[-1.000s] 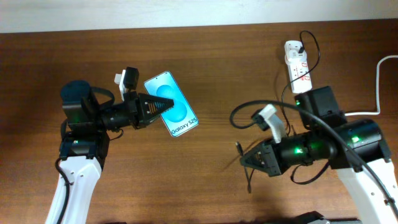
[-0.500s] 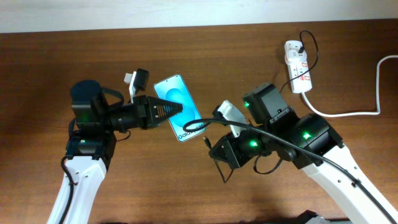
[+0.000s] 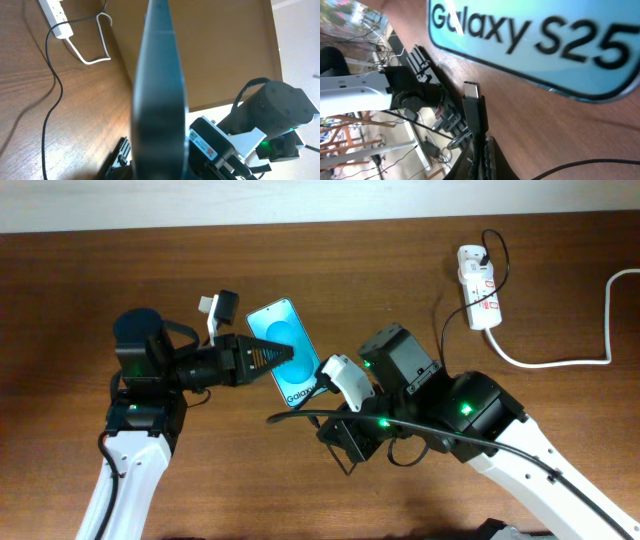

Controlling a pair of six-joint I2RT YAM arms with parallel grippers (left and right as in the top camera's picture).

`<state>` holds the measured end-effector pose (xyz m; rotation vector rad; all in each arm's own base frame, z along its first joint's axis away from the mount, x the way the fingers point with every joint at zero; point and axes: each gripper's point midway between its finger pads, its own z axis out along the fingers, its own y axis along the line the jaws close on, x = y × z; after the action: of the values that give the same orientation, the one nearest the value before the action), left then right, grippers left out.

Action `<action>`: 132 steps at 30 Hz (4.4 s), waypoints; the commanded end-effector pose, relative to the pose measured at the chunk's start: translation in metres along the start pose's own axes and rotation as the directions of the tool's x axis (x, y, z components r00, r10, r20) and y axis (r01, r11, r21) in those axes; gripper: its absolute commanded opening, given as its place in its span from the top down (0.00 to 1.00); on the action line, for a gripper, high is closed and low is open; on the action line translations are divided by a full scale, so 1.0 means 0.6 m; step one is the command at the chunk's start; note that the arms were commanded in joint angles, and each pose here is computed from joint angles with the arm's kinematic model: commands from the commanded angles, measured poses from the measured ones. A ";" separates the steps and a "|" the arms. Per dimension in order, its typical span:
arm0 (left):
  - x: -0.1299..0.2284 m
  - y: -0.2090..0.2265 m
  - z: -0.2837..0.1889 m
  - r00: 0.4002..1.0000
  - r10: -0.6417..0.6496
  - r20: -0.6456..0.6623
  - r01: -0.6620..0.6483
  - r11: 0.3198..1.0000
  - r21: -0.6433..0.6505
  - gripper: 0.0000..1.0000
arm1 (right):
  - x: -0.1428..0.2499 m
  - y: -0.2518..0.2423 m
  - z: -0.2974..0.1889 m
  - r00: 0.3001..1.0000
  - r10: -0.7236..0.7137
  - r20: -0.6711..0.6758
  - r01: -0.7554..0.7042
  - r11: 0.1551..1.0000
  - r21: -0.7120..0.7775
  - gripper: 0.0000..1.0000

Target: Plug charger to phone and switch on socket

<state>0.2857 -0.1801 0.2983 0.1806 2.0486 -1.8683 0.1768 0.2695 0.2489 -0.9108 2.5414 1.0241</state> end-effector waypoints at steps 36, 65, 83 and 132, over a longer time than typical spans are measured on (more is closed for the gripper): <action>0.009 -0.020 0.000 0.995 0.087 -0.038 -0.086 0.996 0.037 1.00 | -0.025 0.014 -0.025 0.995 0.056 0.088 -0.056 0.998 0.005 0.96; 0.030 -0.034 -0.003 0.986 0.129 -0.105 -0.119 0.988 0.098 1.00 | -0.086 0.012 -0.035 0.972 -0.020 0.236 0.011 0.999 0.040 0.96; 0.065 -0.040 0.011 0.974 0.127 -0.186 -0.100 0.984 0.147 1.00 | -0.158 0.042 -0.051 0.914 -0.106 0.392 0.118 0.993 -0.007 0.96; 0.046 -0.077 0.008 0.900 0.416 -0.129 -0.385 0.899 0.208 1.00 | -0.083 -0.039 -0.038 0.971 0.006 0.239 -0.054 0.979 0.194 0.33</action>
<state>0.2574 -0.1948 0.3216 0.6883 1.8074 -1.8067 0.2218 0.2713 0.2740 -0.6787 2.4187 0.8892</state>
